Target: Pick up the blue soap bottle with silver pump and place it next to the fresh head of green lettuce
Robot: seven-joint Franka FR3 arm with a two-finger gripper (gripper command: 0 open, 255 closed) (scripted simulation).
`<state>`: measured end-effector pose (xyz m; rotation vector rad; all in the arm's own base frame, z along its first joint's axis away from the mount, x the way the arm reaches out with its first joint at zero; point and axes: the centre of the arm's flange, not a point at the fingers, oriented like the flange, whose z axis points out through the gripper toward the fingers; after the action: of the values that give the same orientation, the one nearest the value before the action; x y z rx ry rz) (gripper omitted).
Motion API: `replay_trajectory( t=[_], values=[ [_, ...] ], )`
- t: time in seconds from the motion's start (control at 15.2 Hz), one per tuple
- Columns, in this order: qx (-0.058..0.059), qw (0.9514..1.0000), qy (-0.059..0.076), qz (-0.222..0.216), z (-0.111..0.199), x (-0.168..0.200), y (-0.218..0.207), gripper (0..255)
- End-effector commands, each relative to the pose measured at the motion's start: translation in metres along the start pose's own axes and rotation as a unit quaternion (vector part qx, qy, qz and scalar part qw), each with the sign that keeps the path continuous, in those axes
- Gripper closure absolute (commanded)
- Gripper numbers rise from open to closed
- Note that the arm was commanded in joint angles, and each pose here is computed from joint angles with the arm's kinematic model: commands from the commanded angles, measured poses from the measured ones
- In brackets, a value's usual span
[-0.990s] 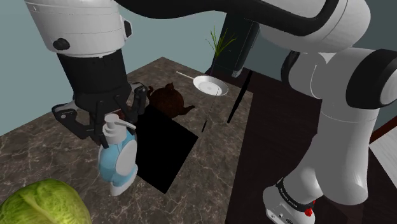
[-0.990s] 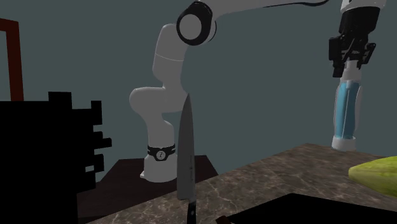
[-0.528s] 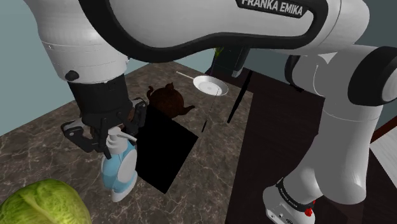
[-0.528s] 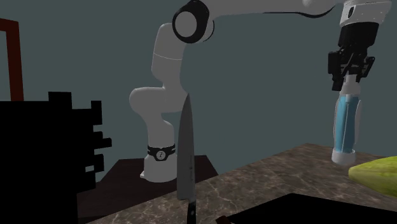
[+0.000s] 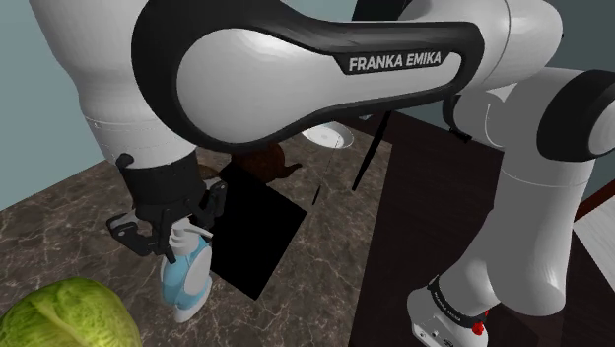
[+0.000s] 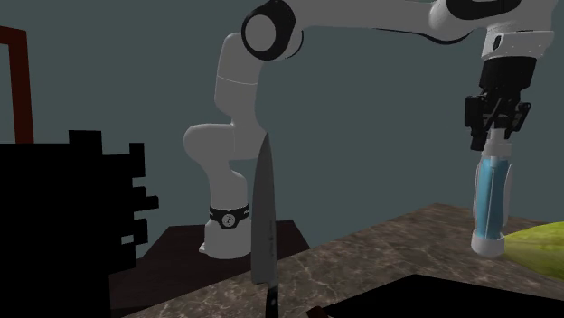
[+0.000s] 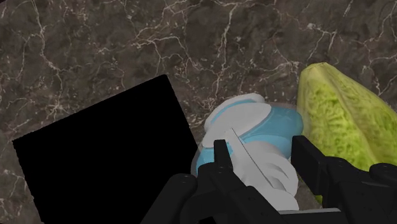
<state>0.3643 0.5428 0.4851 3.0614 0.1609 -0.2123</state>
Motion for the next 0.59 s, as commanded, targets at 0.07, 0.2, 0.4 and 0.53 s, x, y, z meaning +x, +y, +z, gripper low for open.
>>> replay_trajectory(
  t=[0.07,0.2,0.4,0.53],
  values=[
    [0.000,1.0000,0.000,0.000,0.015,0.002,-0.001,255],
    [0.000,1.0000,0.000,0.000,0.026,0.003,-0.001,255],
    [0.000,1.0000,0.000,0.000,0.041,0.006,-0.002,255],
    [0.000,1.0000,0.000,0.000,0.052,0.007,-0.003,255]
  ],
)
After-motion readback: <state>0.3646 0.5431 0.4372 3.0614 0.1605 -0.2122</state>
